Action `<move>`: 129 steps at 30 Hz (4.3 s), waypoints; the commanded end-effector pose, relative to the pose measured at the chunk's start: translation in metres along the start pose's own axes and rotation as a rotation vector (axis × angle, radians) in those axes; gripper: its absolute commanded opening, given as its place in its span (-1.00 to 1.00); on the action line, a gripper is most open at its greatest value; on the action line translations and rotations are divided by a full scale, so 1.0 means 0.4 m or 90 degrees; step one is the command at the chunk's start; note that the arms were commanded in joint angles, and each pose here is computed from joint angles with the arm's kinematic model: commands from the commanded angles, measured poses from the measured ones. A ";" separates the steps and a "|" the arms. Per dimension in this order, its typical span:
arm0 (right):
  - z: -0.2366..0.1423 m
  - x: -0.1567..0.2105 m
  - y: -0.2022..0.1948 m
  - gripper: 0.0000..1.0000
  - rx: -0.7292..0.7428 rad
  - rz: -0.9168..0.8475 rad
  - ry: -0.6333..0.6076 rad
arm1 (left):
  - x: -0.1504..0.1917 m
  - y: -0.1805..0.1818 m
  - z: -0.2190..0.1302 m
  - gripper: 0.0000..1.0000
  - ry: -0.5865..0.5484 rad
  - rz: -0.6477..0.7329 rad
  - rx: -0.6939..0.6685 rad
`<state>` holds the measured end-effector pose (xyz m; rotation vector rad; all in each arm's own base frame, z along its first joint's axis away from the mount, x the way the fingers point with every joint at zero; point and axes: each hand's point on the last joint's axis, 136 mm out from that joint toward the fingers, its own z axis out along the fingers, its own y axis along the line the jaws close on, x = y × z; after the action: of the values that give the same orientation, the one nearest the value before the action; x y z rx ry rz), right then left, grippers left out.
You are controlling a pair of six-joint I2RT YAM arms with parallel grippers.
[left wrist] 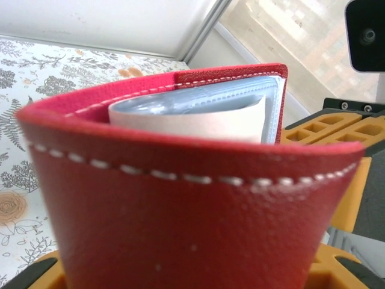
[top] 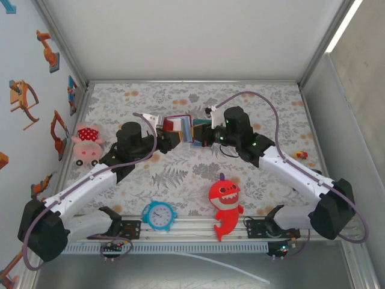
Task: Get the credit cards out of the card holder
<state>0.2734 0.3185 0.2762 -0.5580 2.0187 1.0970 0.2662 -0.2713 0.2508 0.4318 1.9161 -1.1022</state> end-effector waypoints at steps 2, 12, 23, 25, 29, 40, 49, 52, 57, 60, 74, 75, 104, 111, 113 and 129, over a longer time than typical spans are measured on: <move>-0.008 -0.034 0.092 -1.00 -0.116 -0.028 -0.020 | -0.025 -0.039 -0.008 -0.31 -0.014 0.011 0.041; 0.008 -0.031 0.123 -0.72 -0.176 -0.026 -0.008 | -0.037 -0.073 -0.016 -0.34 -0.019 0.011 0.082; -0.003 -0.022 0.126 -0.39 -0.183 -0.035 -0.013 | -0.046 -0.091 -0.032 -0.37 -0.034 0.013 0.099; -0.005 -0.023 0.128 -0.37 -0.185 -0.037 -0.015 | -0.048 -0.099 -0.035 -0.42 -0.036 0.017 0.108; -0.016 -0.028 0.138 -0.37 -0.200 -0.047 -0.029 | -0.050 -0.103 -0.042 -0.51 -0.040 0.018 0.112; -0.087 -0.077 0.166 -0.16 -0.336 -0.018 -0.100 | -0.076 -0.197 -0.106 -0.68 -0.074 0.055 0.216; -0.131 -0.084 0.209 -0.05 -0.380 -0.043 -0.112 | -0.085 -0.249 -0.179 -0.77 -0.105 0.086 0.257; -0.161 -0.087 0.234 -0.06 -0.406 -0.061 -0.125 | -0.084 -0.251 -0.188 -0.77 -0.110 0.089 0.255; -0.178 -0.085 0.248 -0.15 -0.420 -0.073 -0.126 | -0.089 -0.254 -0.191 -0.77 -0.116 0.090 0.259; -0.166 -0.080 0.242 -0.18 -0.419 -0.063 -0.118 | -0.091 -0.256 -0.194 -0.77 -0.119 0.091 0.261; -0.112 -0.073 0.217 -0.64 -0.425 -0.036 -0.089 | -0.092 -0.267 -0.205 -0.77 -0.127 0.104 0.273; -0.111 -0.072 0.216 -0.69 -0.424 -0.035 -0.088 | -0.091 -0.268 -0.205 -0.77 -0.126 0.105 0.275; -0.103 -0.052 0.231 -0.44 -0.476 -0.028 -0.064 | -0.102 -0.260 -0.186 -0.58 -0.132 0.090 0.273; -0.090 -0.064 0.219 -1.00 -0.462 -0.011 -0.069 | -0.099 -0.233 -0.162 -0.13 -0.115 0.053 0.245; -0.090 -0.070 0.214 -1.00 -0.452 -0.009 -0.078 | -0.088 -0.214 -0.152 0.14 -0.104 0.038 0.226; -0.035 -0.041 0.071 -1.00 -0.064 -0.065 -0.008 | -0.081 -0.180 -0.094 0.85 -0.087 0.006 0.215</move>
<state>0.2493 0.3348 0.3156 -0.7056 1.8478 1.3424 0.2148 -0.2720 0.3036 0.5308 1.6782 -1.3911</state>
